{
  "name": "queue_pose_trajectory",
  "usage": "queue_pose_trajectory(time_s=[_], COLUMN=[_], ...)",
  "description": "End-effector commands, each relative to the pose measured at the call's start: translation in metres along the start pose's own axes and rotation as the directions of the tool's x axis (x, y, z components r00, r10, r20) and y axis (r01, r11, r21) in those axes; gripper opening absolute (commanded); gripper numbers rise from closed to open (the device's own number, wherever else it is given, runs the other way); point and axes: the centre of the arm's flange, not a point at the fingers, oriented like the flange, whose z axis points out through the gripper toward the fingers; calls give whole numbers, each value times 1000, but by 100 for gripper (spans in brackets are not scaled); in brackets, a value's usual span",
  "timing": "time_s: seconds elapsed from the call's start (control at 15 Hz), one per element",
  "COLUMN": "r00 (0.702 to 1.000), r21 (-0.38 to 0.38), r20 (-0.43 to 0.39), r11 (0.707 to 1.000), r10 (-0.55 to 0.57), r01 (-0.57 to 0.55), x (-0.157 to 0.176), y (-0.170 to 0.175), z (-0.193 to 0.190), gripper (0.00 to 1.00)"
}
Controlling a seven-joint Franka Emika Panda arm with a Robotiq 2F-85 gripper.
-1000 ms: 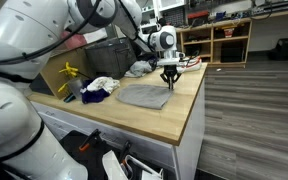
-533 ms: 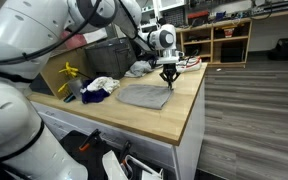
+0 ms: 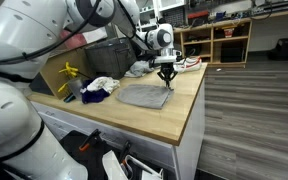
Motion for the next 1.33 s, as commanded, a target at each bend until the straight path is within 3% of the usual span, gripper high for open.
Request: queue_pose_trajectory(time_s=[0.0, 0.4, 0.73, 1.07, 1.27], r00=[999, 978, 924, 816, 740], r21=[1, 42, 59, 76, 52], r20=[16, 29, 59, 96, 162], r11=[999, 977, 925, 821, 755], r10=[-45, -209, -378, -570, -653], r01=[45, 208, 375, 565, 654], x=[-23, -59, -93, -138, -162], y=[-13, -41, -71, -101, -115], z=[-14, -26, -28, -27, -16], gripper=[1, 1, 1, 1, 1])
